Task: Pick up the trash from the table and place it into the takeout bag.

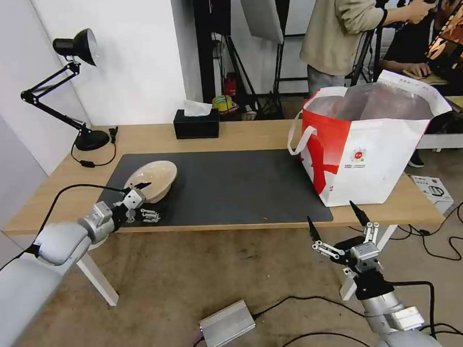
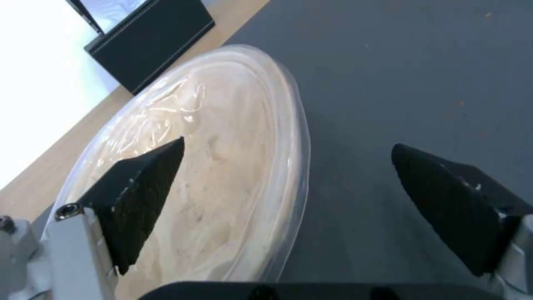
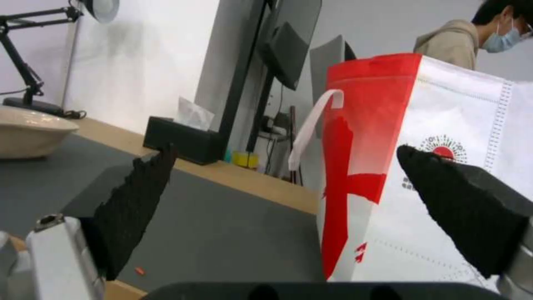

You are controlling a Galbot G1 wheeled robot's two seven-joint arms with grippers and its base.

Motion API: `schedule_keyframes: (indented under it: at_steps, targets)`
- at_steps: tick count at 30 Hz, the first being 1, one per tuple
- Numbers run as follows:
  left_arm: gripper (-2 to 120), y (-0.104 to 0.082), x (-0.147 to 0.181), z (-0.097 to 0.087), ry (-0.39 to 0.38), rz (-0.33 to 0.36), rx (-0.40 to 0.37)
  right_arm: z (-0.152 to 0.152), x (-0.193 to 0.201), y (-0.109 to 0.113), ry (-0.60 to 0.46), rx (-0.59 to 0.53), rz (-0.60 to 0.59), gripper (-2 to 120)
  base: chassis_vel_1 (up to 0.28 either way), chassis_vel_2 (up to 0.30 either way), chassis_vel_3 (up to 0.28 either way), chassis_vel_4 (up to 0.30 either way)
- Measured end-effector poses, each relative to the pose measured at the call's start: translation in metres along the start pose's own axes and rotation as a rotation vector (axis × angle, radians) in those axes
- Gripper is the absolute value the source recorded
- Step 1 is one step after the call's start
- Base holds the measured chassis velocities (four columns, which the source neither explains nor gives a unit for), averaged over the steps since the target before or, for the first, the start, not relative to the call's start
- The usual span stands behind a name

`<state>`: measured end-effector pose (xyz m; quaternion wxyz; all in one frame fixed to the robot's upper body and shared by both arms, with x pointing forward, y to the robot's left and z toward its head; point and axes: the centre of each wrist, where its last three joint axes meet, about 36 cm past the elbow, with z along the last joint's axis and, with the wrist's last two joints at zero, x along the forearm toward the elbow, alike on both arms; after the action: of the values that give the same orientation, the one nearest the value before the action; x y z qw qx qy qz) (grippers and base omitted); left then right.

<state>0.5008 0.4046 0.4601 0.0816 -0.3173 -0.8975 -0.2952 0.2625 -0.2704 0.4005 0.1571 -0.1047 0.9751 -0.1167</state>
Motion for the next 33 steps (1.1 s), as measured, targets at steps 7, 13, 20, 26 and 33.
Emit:
schedule_keyframes:
  at_steps: [7,13,20,26,33]
  targets:
    - [100,0.002,-0.003,0.003,0.006,-0.002,-0.001,0.000,0.000,0.000,0.000,0.000,0.000,100,0.000,0.000,0.000,0.000]
    - [100,0.003,-0.006,0.004,0.010,-0.006,-0.002,0.000,0.000,0.000,0.000,0.000,0.000,100,0.000,0.000,0.000,0.000]
    - [100,0.003,-0.008,0.010,0.029,-0.008,-0.012,0.000,0.000,0.000,0.000,0.000,0.000,100,0.000,0.000,0.000,0.000]
    - [100,0.003,-0.008,0.012,0.037,-0.007,-0.013,0.000,0.000,0.000,0.000,0.000,0.000,100,0.000,0.000,0.000,0.000]
    - [95,0.003,-0.008,0.014,0.042,-0.010,-0.014,0.000,0.000,0.000,0.000,0.000,0.000,100,0.000,0.000,0.000,0.000]
